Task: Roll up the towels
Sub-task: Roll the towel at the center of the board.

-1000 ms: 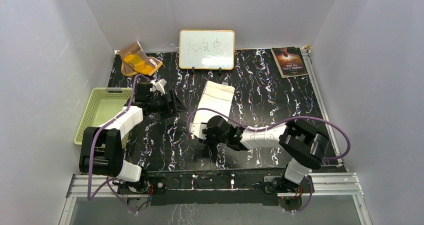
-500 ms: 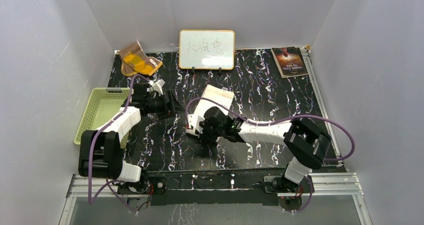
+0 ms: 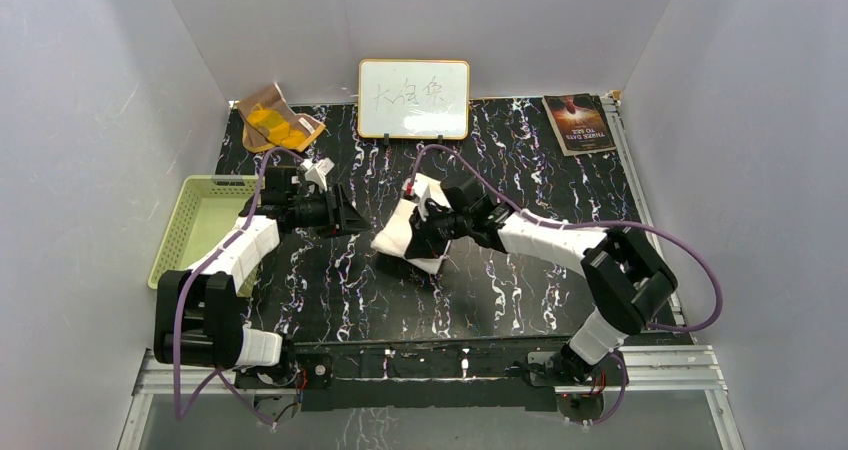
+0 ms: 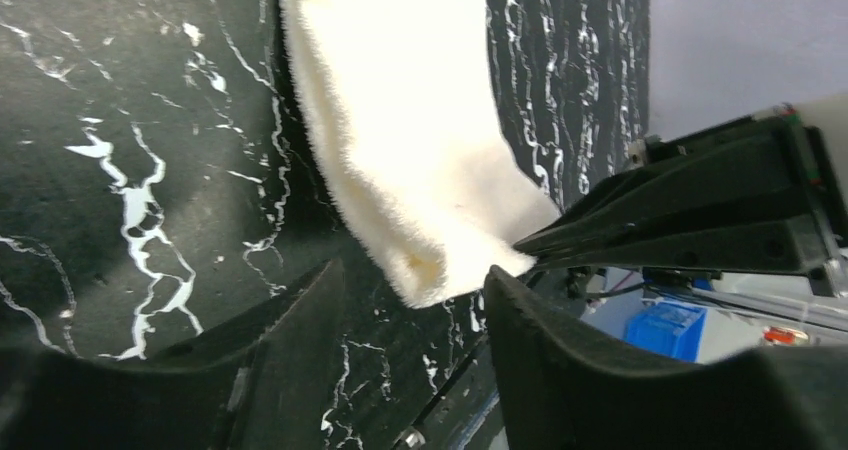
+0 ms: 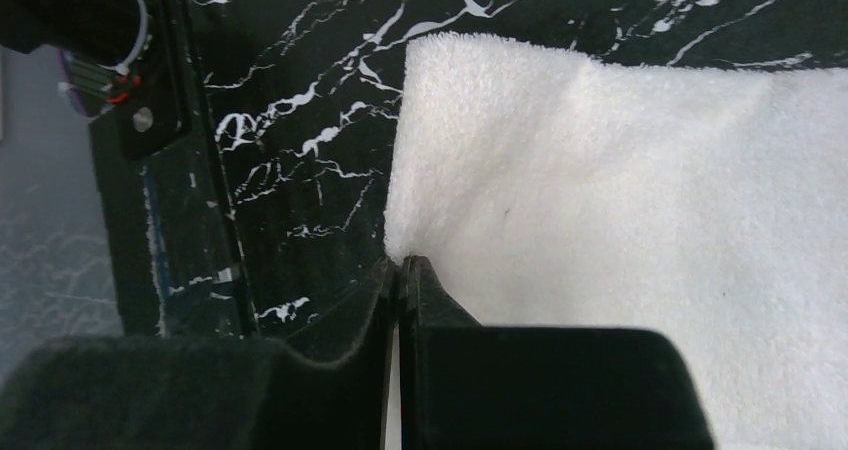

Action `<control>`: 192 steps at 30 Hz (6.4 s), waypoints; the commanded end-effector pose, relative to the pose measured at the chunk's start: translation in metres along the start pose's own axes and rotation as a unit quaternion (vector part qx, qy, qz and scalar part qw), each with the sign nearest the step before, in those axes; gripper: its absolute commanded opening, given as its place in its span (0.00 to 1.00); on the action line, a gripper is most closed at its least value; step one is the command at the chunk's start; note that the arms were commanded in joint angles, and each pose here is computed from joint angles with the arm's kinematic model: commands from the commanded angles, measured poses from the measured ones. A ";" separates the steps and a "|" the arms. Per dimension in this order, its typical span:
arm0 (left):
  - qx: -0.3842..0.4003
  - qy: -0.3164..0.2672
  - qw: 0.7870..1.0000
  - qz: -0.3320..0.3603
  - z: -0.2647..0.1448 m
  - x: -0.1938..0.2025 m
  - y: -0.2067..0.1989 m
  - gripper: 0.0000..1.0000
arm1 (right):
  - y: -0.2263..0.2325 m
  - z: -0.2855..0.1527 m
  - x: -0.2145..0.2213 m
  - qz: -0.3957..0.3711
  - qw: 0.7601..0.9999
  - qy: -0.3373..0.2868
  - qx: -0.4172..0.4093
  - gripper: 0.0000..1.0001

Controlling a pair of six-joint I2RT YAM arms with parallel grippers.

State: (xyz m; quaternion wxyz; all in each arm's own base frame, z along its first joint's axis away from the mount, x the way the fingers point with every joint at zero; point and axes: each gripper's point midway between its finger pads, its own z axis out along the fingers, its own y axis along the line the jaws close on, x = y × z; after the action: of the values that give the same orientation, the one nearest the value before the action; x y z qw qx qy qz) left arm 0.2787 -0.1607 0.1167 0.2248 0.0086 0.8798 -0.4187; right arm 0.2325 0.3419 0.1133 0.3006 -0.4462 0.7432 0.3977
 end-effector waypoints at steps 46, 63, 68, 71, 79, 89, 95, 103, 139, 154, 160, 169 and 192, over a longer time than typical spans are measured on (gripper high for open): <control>-0.076 0.018 0.993 -0.087 0.095 0.055 0.062 0.06 | -0.082 0.038 0.059 0.319 0.943 0.089 -0.019 0.18; -0.130 0.061 0.989 -0.045 0.097 0.086 0.077 0.05 | -0.045 0.031 -0.009 0.180 0.982 0.059 -0.001 0.00; -0.139 0.067 0.987 -0.041 0.095 0.089 0.081 0.05 | -0.027 0.041 0.030 0.228 0.965 0.095 -0.094 0.00; -0.146 0.074 0.986 -0.038 0.094 0.091 0.084 0.04 | -0.029 0.035 0.042 0.251 0.957 0.089 -0.114 0.00; -0.157 0.092 0.983 -0.037 0.092 0.100 0.091 0.04 | -0.056 -0.005 0.093 0.317 0.942 0.093 -0.060 0.00; -0.155 0.094 0.983 -0.035 0.092 0.092 0.084 0.05 | -0.059 -0.028 -0.004 0.184 0.978 0.020 0.093 0.17; -0.148 0.098 0.984 -0.029 0.092 0.086 0.078 0.05 | -0.037 -0.029 -0.055 -0.044 0.967 -0.026 0.250 0.55; -0.122 0.110 0.986 -0.031 0.095 0.088 0.069 0.07 | -0.042 0.001 -0.025 -0.189 0.926 0.072 0.320 0.53; -0.119 0.163 0.979 -0.040 0.095 0.104 0.072 0.10 | -0.043 0.047 0.076 -0.181 0.937 0.168 0.248 0.34; -0.106 0.172 0.979 -0.035 0.091 0.096 0.063 0.12 | -0.065 0.047 0.112 -0.133 0.923 0.223 0.283 0.02; -0.109 0.097 0.989 -0.023 0.055 0.025 0.050 0.28 | -0.029 0.048 0.089 -0.042 0.964 0.189 0.184 0.00; -0.104 0.002 0.995 0.006 0.005 -0.036 0.021 0.53 | 0.021 0.042 0.030 0.104 0.989 0.105 -0.003 0.00; -0.004 0.014 1.000 0.005 0.011 -0.024 -0.007 0.55 | -0.029 0.031 -0.005 0.370 0.911 0.061 -0.174 0.00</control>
State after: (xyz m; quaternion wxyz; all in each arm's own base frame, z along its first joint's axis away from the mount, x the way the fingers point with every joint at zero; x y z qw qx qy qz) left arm 0.3094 -0.1625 0.1158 0.2178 0.0098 0.8964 -0.3859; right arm 0.2497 0.3550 0.0699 0.0087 -0.2192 0.8237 0.5229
